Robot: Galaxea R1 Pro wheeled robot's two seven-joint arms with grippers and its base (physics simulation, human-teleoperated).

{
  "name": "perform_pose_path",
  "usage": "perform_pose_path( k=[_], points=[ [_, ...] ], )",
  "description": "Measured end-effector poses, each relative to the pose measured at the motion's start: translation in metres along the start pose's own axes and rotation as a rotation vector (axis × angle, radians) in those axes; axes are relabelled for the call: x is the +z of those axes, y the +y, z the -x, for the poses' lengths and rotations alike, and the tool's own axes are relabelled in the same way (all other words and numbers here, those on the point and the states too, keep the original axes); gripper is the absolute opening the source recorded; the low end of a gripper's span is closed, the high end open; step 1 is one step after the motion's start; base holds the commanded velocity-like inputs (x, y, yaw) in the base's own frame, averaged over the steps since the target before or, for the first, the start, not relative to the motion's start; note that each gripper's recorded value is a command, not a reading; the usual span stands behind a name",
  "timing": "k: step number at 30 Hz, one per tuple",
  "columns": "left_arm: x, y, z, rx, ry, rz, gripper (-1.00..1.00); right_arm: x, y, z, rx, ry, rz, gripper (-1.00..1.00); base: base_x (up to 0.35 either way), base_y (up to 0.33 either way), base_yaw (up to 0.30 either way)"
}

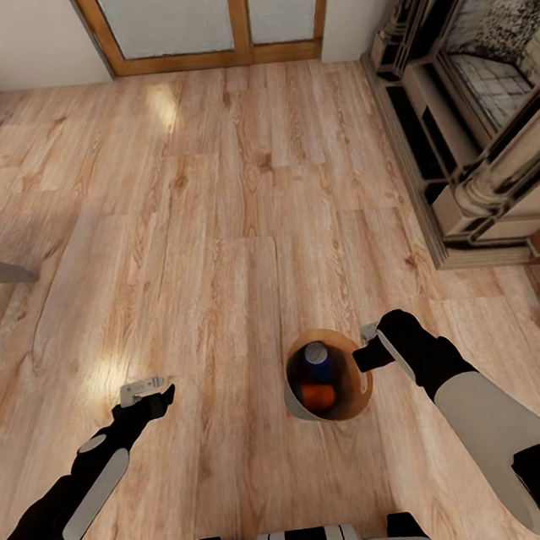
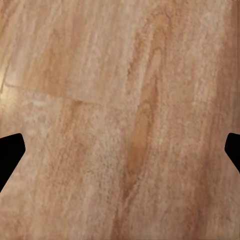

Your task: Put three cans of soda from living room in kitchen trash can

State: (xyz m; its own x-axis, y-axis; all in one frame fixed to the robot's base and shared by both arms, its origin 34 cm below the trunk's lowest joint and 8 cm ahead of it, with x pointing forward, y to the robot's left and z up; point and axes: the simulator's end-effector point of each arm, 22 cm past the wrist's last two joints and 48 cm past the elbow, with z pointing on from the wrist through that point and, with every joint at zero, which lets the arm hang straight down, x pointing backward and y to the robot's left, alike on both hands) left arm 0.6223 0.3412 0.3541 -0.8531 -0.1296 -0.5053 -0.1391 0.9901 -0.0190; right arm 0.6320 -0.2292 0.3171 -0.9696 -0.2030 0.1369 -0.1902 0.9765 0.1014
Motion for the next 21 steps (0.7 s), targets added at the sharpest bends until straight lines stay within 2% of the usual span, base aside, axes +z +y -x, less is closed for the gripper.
perform_pose_path(
  k=[8,15,21],
  points=[
    [0.000,0.000,0.000,0.000,-0.002,-0.001,1.00,0.000,-0.002,0.000,-0.002,0.001,-0.005,-1.00,0.000,0.000,0.000],
    [0.012,0.002,-0.011,0.001,0.003,0.003,1.00,0.014,-0.001,0.000,0.000,0.000,-0.001,-1.00,0.000,0.000,0.000],
    [0.013,0.006,-0.017,0.002,0.014,0.012,1.00,0.015,0.000,0.000,0.002,0.001,0.004,-1.00,0.000,0.000,0.000]
  ],
)
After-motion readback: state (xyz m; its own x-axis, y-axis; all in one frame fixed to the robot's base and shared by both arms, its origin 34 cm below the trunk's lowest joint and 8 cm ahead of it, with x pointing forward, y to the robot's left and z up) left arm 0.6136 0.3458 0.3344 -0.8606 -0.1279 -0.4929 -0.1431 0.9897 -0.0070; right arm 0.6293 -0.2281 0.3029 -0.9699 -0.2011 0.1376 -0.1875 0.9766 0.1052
